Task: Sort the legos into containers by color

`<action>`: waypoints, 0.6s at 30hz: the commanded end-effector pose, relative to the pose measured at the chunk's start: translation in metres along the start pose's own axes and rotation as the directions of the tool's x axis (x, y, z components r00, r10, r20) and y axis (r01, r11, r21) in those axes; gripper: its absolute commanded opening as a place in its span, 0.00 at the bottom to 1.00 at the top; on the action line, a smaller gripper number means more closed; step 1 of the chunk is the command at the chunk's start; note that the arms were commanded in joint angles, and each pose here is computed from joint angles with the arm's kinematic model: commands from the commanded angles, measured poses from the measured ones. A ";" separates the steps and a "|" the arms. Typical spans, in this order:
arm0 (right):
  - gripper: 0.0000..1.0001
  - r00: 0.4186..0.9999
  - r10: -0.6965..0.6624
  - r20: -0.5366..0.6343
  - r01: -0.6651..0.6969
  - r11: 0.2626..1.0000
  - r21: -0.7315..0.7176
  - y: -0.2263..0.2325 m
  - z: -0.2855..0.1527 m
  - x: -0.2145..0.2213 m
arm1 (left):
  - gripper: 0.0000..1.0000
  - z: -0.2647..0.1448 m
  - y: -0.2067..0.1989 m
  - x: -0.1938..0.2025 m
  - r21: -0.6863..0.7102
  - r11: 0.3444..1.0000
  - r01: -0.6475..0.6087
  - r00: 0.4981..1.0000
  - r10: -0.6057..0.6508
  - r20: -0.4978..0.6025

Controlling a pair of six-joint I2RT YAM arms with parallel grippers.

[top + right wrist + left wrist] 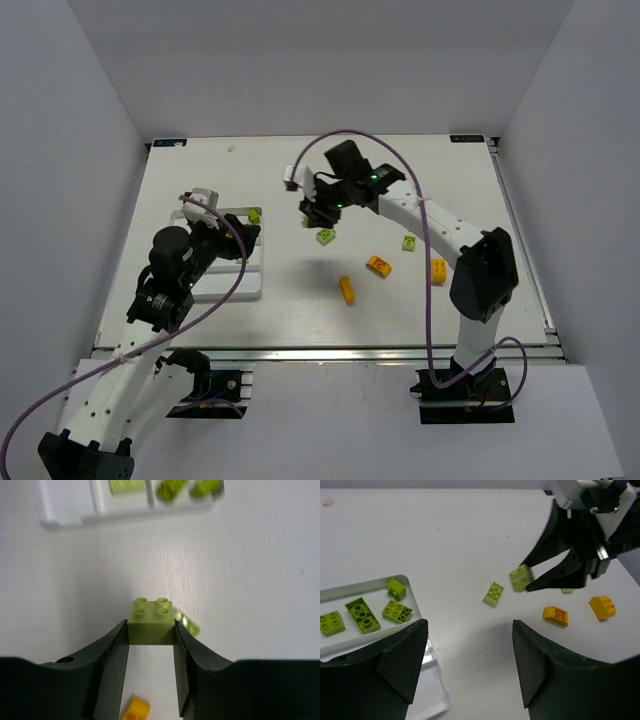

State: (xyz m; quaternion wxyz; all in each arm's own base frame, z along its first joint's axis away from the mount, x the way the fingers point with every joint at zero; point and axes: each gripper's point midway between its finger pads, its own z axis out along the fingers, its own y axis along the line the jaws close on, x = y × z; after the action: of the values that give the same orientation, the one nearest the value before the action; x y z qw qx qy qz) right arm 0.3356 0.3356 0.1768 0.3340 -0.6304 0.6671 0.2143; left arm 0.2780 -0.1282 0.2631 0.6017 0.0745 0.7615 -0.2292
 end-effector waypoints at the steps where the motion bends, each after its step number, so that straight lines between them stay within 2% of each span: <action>1: 0.00 0.985 0.034 0.169 -0.016 0.994 -0.109 0.021 0.028 -0.069 | 0.78 -0.013 0.005 -0.026 -0.037 0.999 -0.032 0.990 0.036 0.133; 3: 0.00 0.971 0.075 0.226 -0.036 0.985 -0.171 0.029 0.047 -0.099 | 0.78 -0.023 0.008 -0.032 -0.060 0.998 -0.037 0.982 0.047 0.182; 4: 0.00 0.968 0.103 0.227 -0.054 0.976 -0.212 0.032 0.064 -0.099 | 0.78 -0.027 0.009 -0.036 -0.070 0.997 -0.039 0.976 0.053 0.210; 6: 0.00 0.951 0.121 0.284 -0.056 0.973 -0.226 0.033 0.073 -0.129 | 0.78 -0.034 0.011 -0.040 -0.083 0.996 -0.043 0.968 0.062 0.244; 9: 0.00 0.940 0.146 0.309 -0.068 0.966 -0.248 0.037 0.102 -0.139 | 0.78 -0.039 0.016 -0.046 -0.113 0.993 -0.041 0.959 0.071 0.275; 13: 0.00 0.950 0.137 0.282 -0.069 0.969 -0.237 0.044 0.142 -0.129 | 0.78 -0.038 0.018 -0.044 -0.124 0.991 -0.045 0.961 0.076 0.265; 16: 0.06 0.958 0.124 0.257 -0.067 0.974 -0.217 0.047 0.160 -0.119 | 0.78 -0.036 0.018 -0.043 -0.122 0.991 -0.049 0.964 0.079 0.255; 18: 0.15 0.962 0.122 0.244 -0.069 0.974 -0.214 0.049 0.167 -0.113 | 0.78 -0.035 0.017 -0.042 -0.118 0.992 -0.050 0.965 0.078 0.250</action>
State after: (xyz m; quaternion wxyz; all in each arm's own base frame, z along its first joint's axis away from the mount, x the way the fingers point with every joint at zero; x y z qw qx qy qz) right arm 0.3087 0.5189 0.1088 0.2924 -0.5963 0.6476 0.3736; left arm 0.2627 -0.0941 0.3036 0.7015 0.0369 0.6875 -0.1843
